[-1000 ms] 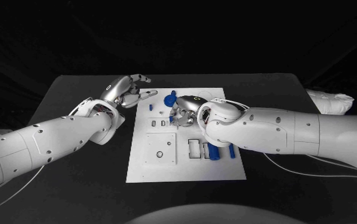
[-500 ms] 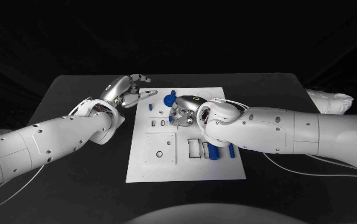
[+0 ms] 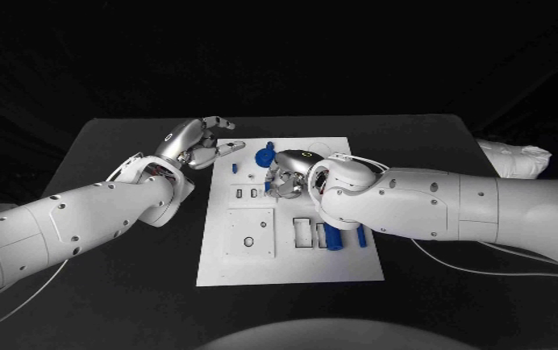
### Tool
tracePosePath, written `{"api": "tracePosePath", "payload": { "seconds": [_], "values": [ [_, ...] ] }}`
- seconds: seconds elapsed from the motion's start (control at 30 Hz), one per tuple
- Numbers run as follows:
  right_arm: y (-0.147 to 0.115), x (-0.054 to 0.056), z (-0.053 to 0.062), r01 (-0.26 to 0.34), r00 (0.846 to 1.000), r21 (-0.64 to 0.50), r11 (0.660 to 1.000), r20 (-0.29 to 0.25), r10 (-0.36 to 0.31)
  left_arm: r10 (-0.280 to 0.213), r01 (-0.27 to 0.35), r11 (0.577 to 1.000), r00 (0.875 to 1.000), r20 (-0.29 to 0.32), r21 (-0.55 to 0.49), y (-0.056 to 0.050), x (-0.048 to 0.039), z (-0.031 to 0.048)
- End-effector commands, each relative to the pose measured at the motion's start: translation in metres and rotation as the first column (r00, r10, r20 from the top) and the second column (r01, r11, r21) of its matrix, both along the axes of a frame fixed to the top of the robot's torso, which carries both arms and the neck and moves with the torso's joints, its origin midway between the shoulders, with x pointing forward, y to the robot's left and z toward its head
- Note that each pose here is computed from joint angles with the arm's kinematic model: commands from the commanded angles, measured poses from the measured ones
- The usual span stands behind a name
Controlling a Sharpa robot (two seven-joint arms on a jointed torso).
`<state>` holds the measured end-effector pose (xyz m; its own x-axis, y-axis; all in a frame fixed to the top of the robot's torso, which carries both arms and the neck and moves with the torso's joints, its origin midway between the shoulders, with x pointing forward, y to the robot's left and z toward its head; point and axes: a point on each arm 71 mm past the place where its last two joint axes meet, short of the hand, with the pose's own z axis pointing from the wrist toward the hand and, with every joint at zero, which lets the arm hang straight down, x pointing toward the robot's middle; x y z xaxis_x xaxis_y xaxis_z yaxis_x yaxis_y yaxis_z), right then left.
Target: Assemble the parts on the task board
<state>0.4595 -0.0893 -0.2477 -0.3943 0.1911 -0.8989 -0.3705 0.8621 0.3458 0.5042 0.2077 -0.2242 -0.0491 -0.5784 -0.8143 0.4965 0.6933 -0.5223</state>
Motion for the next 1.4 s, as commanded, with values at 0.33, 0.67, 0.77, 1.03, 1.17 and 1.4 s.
{"api": "tracePosePath", "payload": {
  "seconds": [0.33, 0.67, 0.77, 1.03, 1.17, 1.4],
  "values": [
    [-0.0032, 0.0001, -0.0019, -0.003, 1.000, -0.019, 1.000, -0.009, 0.002, -0.012, 0.012, 1.000, 1.000, 0.009, 0.000, -0.0019, -0.0004, 0.0010],
    [-0.0033, -0.0003, -0.0025, -0.016, 1.000, -0.017, 1.000, -0.015, 0.015, -0.012, 0.012, 1.000, 1.000, 0.009, 0.001, -0.0017, -0.0003, 0.0010],
    [-0.0029, -0.0004, -0.0025, -0.020, 1.000, -0.013, 1.000, -0.015, 0.019, -0.011, 0.011, 1.000, 1.000, 0.009, 0.001, -0.0016, -0.0003, 0.0010],
    [-0.0012, -0.0012, -0.0016, -0.026, 1.000, -0.002, 1.000, -0.009, 0.026, -0.011, 0.011, 1.000, 1.000, 0.010, 0.001, -0.0017, -0.0001, 0.0010],
    [-0.0010, -0.0013, -0.0015, -0.025, 1.000, -0.002, 1.000, -0.009, 0.025, -0.011, 0.011, 1.000, 1.000, 0.010, 0.001, -0.0014, -0.0002, 0.0010],
    [-0.0038, -0.0013, 0.0005, -0.022, 1.000, 0.022, 1.000, 0.012, 0.021, -0.013, 0.013, 1.000, 1.000, 0.009, 0.001, -0.0013, -0.0006, 0.0010]
  ]
}}
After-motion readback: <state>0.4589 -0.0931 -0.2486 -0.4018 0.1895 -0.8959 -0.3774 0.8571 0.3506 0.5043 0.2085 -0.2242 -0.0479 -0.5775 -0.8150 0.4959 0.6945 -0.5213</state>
